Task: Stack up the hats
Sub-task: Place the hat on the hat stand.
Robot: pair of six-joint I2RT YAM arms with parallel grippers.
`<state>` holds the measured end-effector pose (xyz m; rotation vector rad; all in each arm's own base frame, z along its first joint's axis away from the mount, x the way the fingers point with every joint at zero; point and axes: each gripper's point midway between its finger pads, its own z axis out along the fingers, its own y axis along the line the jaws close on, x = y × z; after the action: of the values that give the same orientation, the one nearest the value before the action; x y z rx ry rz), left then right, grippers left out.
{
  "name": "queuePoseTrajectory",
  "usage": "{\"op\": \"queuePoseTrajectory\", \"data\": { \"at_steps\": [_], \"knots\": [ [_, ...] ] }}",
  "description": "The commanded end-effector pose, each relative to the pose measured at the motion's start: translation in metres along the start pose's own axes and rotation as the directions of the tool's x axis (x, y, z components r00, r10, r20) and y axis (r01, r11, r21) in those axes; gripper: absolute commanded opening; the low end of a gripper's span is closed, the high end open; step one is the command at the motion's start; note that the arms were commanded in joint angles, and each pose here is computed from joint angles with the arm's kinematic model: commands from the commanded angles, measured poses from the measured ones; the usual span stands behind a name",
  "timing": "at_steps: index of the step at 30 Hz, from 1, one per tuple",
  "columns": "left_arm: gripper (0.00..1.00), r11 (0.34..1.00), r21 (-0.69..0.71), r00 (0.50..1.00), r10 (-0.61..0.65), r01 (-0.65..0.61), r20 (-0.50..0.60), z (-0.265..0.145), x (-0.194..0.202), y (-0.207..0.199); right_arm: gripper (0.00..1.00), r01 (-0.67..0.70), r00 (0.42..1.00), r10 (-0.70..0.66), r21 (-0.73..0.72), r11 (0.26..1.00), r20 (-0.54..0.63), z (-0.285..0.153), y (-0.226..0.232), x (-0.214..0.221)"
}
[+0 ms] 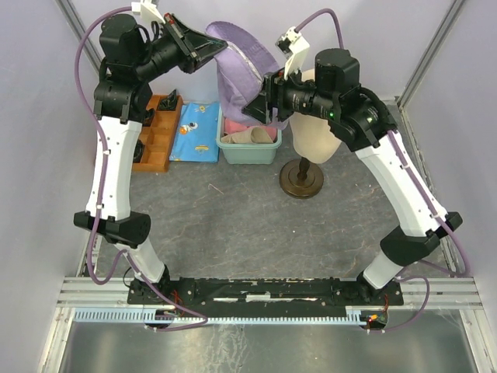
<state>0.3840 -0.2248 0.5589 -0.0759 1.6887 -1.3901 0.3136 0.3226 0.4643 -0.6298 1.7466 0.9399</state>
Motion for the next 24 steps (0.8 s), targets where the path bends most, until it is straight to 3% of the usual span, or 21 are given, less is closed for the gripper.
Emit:
{"op": "queuePoseTrajectory", "data": {
  "at_steps": [1, 3, 4, 9, 10, 11, 12, 18, 24],
  "knots": [
    [0.03, 0.997, 0.077, 1.0, 0.008, -0.007, -0.004, -0.011, 0.001, -0.027, 0.47, 0.028, 0.995, -0.031, 0.028, 0.999, 0.098, -0.002, 0.003, -0.033],
    [0.03, 0.998, 0.069, 1.0, 0.005, -0.004, -0.008, -0.007, 0.001, -0.02, 0.11, 0.004, 0.993, -0.007, 0.019, 1.0, 0.12, 0.0, 0.007, -0.044],
    [0.04, 0.997, 0.071, 1.0, 0.003, -0.002, -0.011, -0.004, 0.002, -0.018, 0.01, -0.011, 0.991, 0.01, 0.008, 1.0, 0.131, 0.002, 0.01, -0.049],
    [0.3, 0.999, 0.049, 1.0, 0.021, -0.022, 0.017, 0.0, -0.011, -0.001, 0.0, -0.181, 0.945, 0.21, -0.132, 0.975, 0.252, 0.006, 0.028, -0.089],
    [0.39, 0.999, 0.041, 0.999, 0.029, -0.031, 0.031, -0.003, -0.016, 0.001, 0.0, -0.217, 0.927, 0.259, -0.175, 0.96, 0.273, 0.006, 0.03, -0.099],
    [0.63, 0.999, 0.028, 0.998, 0.039, -0.04, 0.043, -0.006, -0.021, 0.006, 0.0, -0.246, 0.904, 0.301, -0.206, 0.947, 0.305, 0.007, 0.029, -0.11],
    [0.98, 0.999, 0.004, 0.997, 0.044, -0.044, 0.059, -0.011, -0.027, 0.013, 0.0, -0.279, 0.883, 0.344, -0.231, 0.932, 0.319, 0.007, 0.027, -0.117],
    [0.99, 0.989, -0.104, 0.987, 0.113, -0.101, 0.118, -0.043, -0.038, 0.039, 0.0, -0.429, 0.771, 0.489, -0.234, 0.873, 0.408, -0.005, -0.018, -0.138],
    [0.99, 0.98, -0.179, 0.99, 0.109, -0.093, 0.084, -0.052, -0.02, 0.076, 0.0, -0.511, 0.668, 0.559, -0.243, 0.824, 0.492, -0.047, -0.071, -0.151]
  ]
}}
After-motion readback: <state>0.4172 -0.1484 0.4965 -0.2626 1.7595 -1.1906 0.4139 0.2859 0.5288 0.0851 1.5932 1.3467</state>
